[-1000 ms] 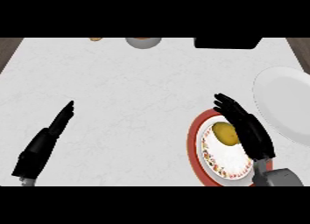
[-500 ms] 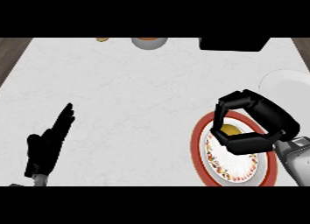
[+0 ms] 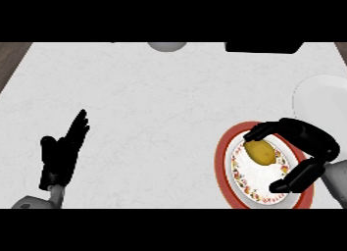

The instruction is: Pick the lemon from the plate and place it in the plate

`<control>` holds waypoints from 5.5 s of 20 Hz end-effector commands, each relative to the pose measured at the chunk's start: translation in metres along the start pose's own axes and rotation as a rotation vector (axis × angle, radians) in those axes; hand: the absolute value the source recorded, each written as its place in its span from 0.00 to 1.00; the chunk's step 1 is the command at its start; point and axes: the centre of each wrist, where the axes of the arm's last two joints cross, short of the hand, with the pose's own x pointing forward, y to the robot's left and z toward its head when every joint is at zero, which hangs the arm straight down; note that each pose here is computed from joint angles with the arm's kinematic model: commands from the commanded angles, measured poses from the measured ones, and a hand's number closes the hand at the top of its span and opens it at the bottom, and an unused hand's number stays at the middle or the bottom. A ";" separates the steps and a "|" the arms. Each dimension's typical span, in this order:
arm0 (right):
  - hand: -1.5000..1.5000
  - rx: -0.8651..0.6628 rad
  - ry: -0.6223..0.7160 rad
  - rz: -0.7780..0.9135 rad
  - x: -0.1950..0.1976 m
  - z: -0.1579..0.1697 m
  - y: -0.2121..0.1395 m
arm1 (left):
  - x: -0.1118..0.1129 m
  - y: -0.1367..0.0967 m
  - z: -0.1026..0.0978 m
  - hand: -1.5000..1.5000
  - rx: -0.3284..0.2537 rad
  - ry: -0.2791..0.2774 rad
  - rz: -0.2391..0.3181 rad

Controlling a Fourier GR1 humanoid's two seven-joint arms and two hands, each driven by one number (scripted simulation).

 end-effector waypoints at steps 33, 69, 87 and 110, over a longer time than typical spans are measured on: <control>0.00 0.748 0.239 0.741 -0.039 -0.046 -0.046 | 0.002 -0.007 -0.013 0.50 0.051 0.042 -0.005; 1.00 -0.053 0.705 0.821 -0.079 0.027 -0.043 | -0.010 0.005 0.001 0.50 0.096 0.065 0.001; 1.00 -0.835 0.587 1.025 0.063 0.056 -0.076 | -0.012 0.004 0.000 0.50 0.070 0.048 0.010; 1.00 -0.699 0.980 0.857 0.025 0.116 -0.152 | 0.014 -0.023 -0.017 0.50 0.015 0.017 -0.008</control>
